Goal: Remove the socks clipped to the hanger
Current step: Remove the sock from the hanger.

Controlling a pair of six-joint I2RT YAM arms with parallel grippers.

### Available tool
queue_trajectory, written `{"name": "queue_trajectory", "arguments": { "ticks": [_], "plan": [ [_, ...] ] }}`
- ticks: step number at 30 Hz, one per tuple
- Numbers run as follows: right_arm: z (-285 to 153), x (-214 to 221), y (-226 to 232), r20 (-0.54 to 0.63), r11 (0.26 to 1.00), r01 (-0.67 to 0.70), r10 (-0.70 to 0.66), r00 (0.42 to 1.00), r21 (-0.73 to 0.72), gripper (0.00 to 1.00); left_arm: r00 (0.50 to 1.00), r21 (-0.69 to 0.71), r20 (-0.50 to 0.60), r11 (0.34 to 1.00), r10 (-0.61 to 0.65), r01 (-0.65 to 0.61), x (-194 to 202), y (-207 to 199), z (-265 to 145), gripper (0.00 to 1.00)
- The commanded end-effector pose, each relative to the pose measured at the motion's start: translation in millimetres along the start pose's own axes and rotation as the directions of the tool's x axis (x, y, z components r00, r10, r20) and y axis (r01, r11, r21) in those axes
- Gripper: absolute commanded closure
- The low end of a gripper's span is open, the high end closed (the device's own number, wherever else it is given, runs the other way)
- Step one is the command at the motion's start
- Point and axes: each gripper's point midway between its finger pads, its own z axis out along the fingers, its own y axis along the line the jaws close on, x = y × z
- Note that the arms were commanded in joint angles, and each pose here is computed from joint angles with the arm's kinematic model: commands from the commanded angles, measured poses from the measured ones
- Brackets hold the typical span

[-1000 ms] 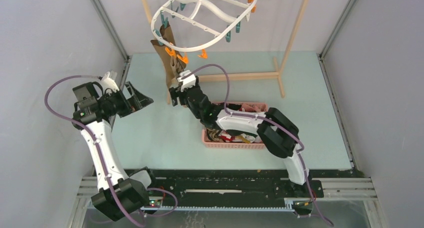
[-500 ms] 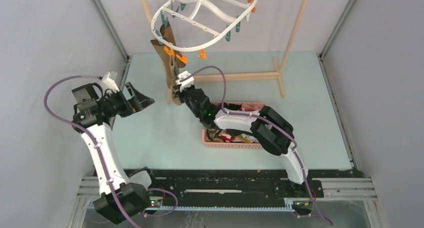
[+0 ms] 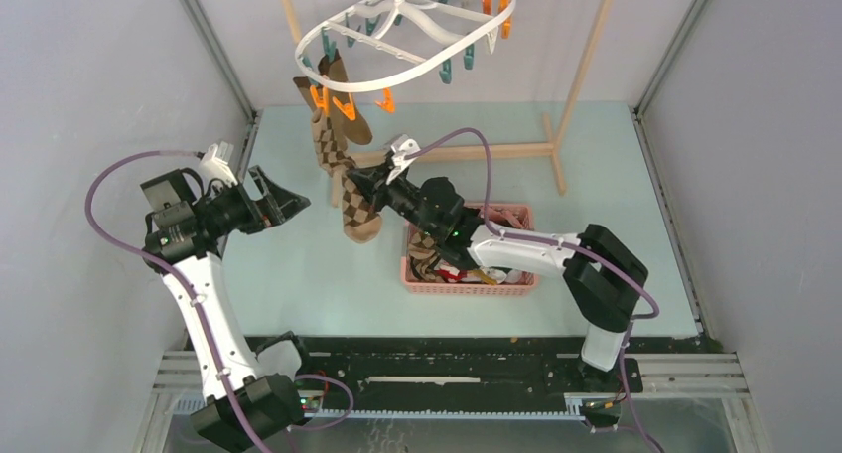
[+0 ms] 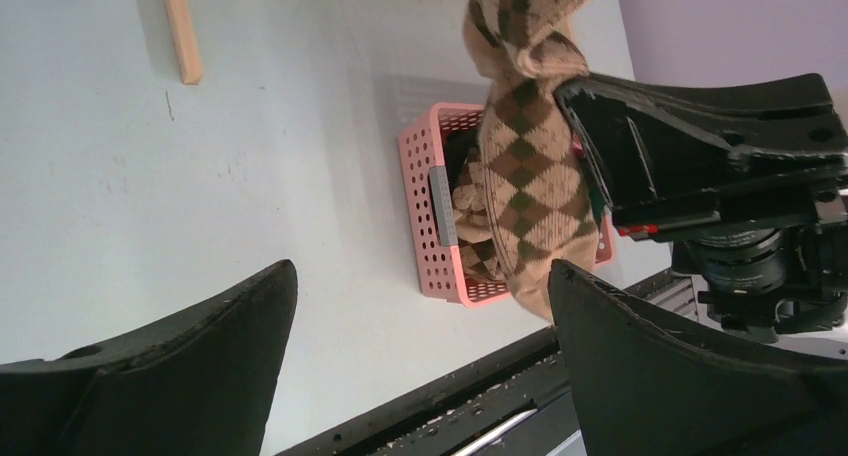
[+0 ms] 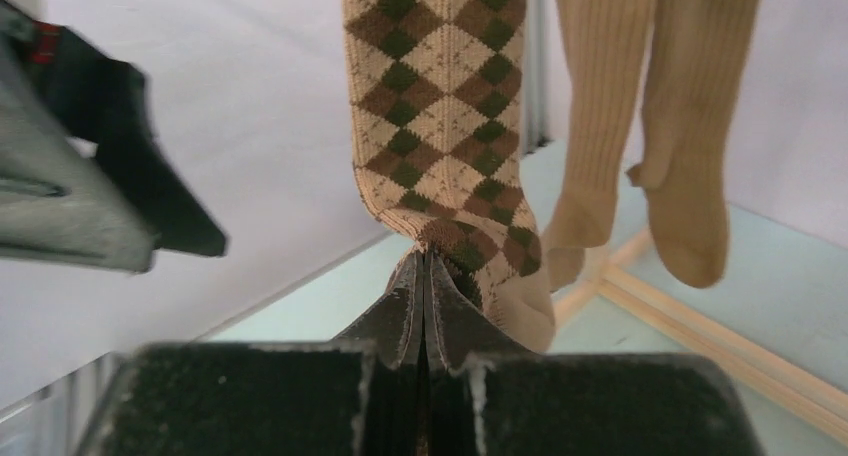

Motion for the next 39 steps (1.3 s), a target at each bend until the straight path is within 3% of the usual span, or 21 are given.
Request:
{"name": "queue_trajectory", "arguments": {
  "ticks": [1, 5, 8, 19, 31, 39],
  "plan": [
    [-22, -40, 37, 0.041, 0.961, -0.164, 0.178, 0.983, -0.221, 1.00, 0.998, 0.060, 0.034, 0.997, 0.054, -0.056, -6, -18, -8, 0.00],
    [-56, -54, 76, -0.041, 0.868, -0.269, 0.278, 0.960, -0.418, 1.00, 0.997, 0.158, 0.027, 0.985, 0.071, -0.075, 2, -36, -9, 0.00],
    [-85, -58, 91, -0.091, 0.807, -0.336, 0.335, 0.938, -0.485, 1.00, 0.994, 0.225, 0.036, 0.968, 0.105, -0.111, 4, -55, -13, 0.00],
    [-138, -86, 95, -0.074, 0.782, -0.384, 0.401, 0.913, -0.491, 1.00, 0.986, 0.447, 0.021, 0.880, 0.166, -0.158, 14, -131, -14, 0.00],
    [-156, -120, 84, -0.071, 0.739, -0.468, 0.500, 0.863, -0.484, 1.00, 0.949, 0.629, -0.123, 0.763, 0.291, -0.153, 80, -157, -14, 0.00],
    [-153, -124, 93, -0.112, 0.675, -0.533, 0.562, 0.819, -0.511, 1.00, 0.928, 0.651, -0.179, 0.747, 0.327, -0.137, 101, -159, -9, 0.00]
  ]
}}
